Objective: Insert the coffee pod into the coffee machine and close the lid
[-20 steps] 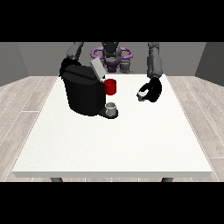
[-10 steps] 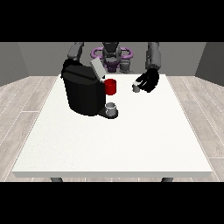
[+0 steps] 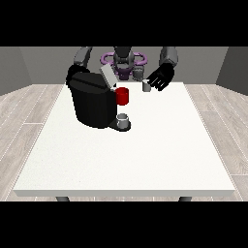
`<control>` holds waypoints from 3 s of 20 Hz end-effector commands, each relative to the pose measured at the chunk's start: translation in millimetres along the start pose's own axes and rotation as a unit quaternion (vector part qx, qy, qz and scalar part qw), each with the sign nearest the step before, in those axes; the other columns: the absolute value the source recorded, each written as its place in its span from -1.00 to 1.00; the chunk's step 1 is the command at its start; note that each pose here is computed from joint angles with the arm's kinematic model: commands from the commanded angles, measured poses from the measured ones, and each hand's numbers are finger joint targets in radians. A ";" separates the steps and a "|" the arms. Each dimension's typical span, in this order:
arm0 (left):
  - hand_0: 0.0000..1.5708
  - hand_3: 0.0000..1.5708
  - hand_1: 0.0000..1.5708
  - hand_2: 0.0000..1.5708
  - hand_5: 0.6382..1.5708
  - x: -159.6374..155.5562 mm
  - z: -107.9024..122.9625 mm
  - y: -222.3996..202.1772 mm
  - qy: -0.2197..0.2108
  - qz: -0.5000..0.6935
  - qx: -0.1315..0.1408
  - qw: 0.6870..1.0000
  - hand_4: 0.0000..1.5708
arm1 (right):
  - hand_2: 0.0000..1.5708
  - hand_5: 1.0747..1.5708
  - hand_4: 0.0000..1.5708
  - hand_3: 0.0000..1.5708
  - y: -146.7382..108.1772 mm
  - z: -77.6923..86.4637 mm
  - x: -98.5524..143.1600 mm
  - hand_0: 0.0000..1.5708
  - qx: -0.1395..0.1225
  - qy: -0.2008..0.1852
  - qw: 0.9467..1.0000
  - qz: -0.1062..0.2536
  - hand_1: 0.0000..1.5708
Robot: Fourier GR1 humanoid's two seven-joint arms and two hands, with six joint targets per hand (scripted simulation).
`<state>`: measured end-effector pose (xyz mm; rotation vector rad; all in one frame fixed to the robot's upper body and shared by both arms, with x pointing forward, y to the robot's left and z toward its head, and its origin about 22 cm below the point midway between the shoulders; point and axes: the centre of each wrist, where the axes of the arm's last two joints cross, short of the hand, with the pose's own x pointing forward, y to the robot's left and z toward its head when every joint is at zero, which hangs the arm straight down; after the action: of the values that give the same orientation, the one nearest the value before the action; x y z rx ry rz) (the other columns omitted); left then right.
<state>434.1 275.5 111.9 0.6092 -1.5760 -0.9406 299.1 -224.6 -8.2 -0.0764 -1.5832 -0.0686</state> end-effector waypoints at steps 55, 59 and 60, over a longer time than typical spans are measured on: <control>0.59 0.50 0.59 0.63 1.00 79.3 -39.4 90.7 -0.013 -0.017 0.058 0.998 -0.39 | -1.00 1.00 -0.44 -1.00 7.6 -20.6 46.8 -1.00 0.000 -0.075 0.997 -0.004 -1.00; 0.55 0.47 0.55 0.59 1.00 76.3 -41.0 69.6 -0.019 -0.021 0.051 0.998 -0.41 | -1.00 1.00 -0.44 -1.00 17.8 -18.2 47.0 -1.00 0.007 -0.074 0.997 -0.010 -1.00; 0.52 0.45 0.52 0.58 1.00 91.1 -44.4 72.5 -0.026 -0.016 0.033 0.999 -0.41 | -1.00 1.00 -0.45 -1.00 1.7 -22.3 34.5 -1.00 -0.016 -0.079 0.997 -0.014 -1.00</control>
<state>463.4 250.4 223.7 0.6941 -1.6694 -0.9001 318.4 -218.6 36.9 -0.0713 -1.7278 -0.0811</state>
